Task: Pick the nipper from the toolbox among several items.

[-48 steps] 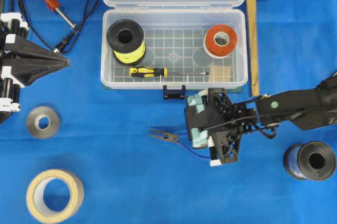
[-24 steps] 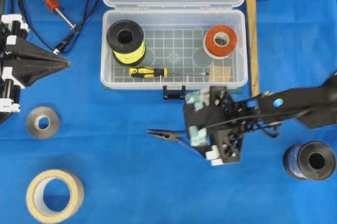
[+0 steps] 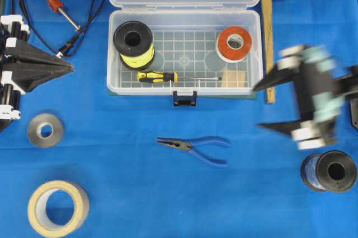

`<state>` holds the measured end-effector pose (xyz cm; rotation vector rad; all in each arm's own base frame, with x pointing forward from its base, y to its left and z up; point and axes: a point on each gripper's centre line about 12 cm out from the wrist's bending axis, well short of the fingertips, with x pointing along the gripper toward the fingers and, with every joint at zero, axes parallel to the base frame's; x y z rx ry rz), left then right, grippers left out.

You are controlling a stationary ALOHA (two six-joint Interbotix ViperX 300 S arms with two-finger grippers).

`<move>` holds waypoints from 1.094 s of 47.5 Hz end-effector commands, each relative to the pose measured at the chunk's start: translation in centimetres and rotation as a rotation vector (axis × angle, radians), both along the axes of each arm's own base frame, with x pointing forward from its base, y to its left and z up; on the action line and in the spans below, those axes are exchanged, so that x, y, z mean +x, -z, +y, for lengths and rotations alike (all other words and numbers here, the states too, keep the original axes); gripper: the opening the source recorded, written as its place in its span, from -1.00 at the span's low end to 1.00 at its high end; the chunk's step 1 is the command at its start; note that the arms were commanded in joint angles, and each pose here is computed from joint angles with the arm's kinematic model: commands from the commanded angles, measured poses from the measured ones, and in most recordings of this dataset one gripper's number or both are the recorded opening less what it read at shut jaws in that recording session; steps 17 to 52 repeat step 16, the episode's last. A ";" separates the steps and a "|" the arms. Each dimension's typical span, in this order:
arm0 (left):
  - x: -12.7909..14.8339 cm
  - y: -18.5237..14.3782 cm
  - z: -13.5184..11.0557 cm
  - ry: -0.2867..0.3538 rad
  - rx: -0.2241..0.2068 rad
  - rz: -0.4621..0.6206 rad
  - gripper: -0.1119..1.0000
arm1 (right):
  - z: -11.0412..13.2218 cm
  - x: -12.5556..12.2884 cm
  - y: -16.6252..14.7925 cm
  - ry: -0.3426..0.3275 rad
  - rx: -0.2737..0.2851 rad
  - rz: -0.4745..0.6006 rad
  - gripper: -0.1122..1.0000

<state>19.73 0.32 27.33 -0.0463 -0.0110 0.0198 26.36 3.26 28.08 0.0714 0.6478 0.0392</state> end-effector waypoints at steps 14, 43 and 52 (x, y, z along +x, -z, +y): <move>0.1 -0.4 0.0 -0.002 -0.003 -0.012 -0.80 | -2.7 -8.1 0.1 0.073 0.016 -0.209 0.62; 0.1 -0.4 0.0 -0.002 -0.003 -0.011 -0.80 | -2.8 -8.6 0.6 0.080 0.019 -0.217 0.62; 0.1 -0.4 0.0 -0.002 -0.003 -0.011 -0.80 | -2.8 -8.6 0.6 0.080 0.019 -0.217 0.62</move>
